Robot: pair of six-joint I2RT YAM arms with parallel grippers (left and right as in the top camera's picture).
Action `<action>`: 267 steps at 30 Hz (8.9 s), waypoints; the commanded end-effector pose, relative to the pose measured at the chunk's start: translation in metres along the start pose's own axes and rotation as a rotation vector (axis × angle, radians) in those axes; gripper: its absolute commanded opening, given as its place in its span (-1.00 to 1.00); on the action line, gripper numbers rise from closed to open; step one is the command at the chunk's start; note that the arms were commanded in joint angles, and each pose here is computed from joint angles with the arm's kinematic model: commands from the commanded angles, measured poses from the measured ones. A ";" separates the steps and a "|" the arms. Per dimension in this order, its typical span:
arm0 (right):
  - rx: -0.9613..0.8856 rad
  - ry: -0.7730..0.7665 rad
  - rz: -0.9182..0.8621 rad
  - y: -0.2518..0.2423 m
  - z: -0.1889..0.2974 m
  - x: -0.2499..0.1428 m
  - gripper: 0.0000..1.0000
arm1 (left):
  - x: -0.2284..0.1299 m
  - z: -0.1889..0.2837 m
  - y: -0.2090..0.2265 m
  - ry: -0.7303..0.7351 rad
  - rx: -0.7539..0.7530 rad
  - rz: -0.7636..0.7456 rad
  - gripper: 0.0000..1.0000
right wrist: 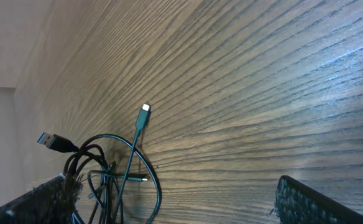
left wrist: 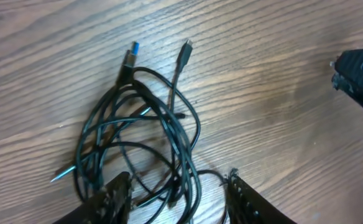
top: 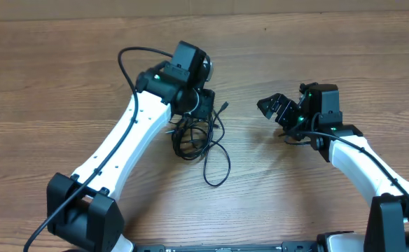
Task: Untangle cables
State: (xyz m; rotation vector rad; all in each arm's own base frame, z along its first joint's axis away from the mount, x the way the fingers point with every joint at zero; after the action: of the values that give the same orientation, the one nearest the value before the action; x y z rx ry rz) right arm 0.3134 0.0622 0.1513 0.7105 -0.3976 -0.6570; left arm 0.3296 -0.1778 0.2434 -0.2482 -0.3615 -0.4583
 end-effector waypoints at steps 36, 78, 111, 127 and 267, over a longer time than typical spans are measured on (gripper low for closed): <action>0.025 -0.034 0.019 0.008 0.008 0.005 1.00 | -0.032 -0.057 -0.007 0.171 0.204 -0.054 -0.25; 0.025 -0.034 0.019 0.008 0.008 0.005 1.00 | -0.044 -0.062 0.006 0.218 0.195 -0.089 -0.91; 0.025 -0.034 0.019 0.008 0.008 0.005 1.00 | -0.049 -0.056 0.036 0.258 0.120 -0.047 -0.92; 0.025 -0.034 0.019 0.008 0.008 0.005 1.00 | -0.047 -0.040 0.049 0.090 -0.440 -0.227 -0.92; 0.127 0.058 0.069 0.070 -0.077 -0.130 -0.56 | -0.051 -0.027 0.064 -0.089 -0.660 -0.370 -0.92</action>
State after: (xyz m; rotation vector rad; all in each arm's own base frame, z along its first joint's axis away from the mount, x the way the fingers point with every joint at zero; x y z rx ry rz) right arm 0.2858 0.2230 0.1301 0.8276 -0.3890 -0.5489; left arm 0.3225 -0.1078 0.1815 -0.8350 -0.3130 -0.9311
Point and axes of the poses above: each gripper's point midway between its finger pads, its own z axis back along the fingers, its own y axis along the line the jaws close on, x = y × z, the point moved 10 cm from there along z, back along the fingers, and after that the axes turned 13 degrees about -z, right-handed, at the moved point
